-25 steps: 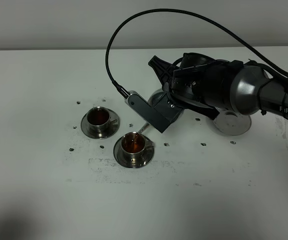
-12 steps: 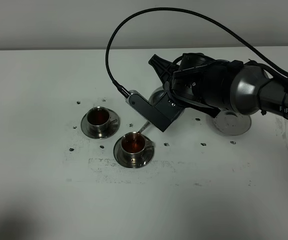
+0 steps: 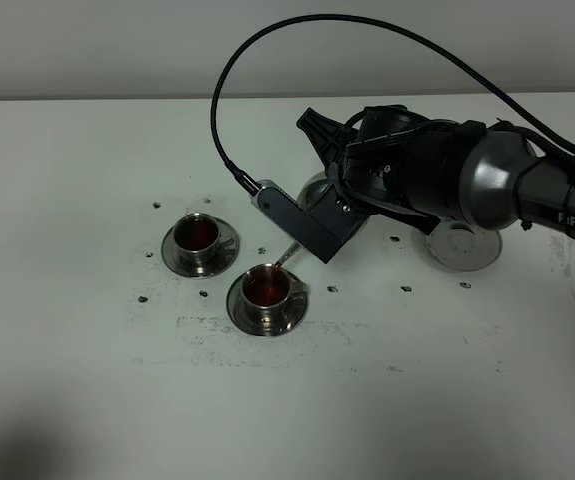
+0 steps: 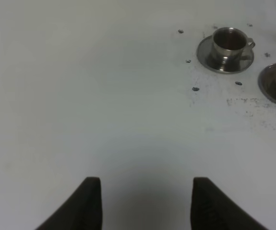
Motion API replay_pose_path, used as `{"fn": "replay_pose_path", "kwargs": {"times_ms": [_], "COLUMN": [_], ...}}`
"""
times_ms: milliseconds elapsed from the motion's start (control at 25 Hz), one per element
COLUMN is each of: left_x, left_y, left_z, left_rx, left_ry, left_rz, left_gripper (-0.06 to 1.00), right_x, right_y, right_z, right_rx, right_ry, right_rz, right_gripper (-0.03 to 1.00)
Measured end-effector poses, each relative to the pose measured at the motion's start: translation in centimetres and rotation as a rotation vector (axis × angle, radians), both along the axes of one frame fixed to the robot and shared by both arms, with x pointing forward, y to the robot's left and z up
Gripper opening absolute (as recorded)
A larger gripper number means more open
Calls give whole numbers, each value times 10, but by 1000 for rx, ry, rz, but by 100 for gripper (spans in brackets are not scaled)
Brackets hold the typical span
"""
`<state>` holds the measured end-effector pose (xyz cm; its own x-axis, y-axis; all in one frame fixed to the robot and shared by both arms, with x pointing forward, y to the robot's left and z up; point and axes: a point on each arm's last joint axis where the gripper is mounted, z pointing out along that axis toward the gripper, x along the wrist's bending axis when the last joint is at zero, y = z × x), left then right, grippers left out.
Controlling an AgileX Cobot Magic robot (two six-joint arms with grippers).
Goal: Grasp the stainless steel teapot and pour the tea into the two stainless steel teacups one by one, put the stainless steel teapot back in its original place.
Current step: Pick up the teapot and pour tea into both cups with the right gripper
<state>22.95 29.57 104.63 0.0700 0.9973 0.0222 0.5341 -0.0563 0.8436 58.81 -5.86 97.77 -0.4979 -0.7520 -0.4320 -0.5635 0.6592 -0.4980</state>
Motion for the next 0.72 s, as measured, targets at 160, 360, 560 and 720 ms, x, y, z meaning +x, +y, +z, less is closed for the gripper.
{"fn": "replay_pose_path", "kwargs": {"times_ms": [160, 360, 560, 720], "left_x": [0, 0, 0, 0], "left_y": [0, 0, 0, 0], "left_z": [0, 0, 0, 0], "left_rx": [0, 0, 0, 0], "left_ry": [0, 0, 0, 0], "left_rz": [0, 0, 0, 0], "left_gripper": [42, 42, 42, 42], "right_x": [0, 0, 0, 0], "right_y": [0, 0, 0, 0], "right_z": [0, 0, 0, 0], "right_rx": [0, 0, 0, 0], "right_ry": [0, 0, 0, 0], "right_rz": [0, 0, 0, 0], "right_gripper": [21, 21, 21, 21]}}
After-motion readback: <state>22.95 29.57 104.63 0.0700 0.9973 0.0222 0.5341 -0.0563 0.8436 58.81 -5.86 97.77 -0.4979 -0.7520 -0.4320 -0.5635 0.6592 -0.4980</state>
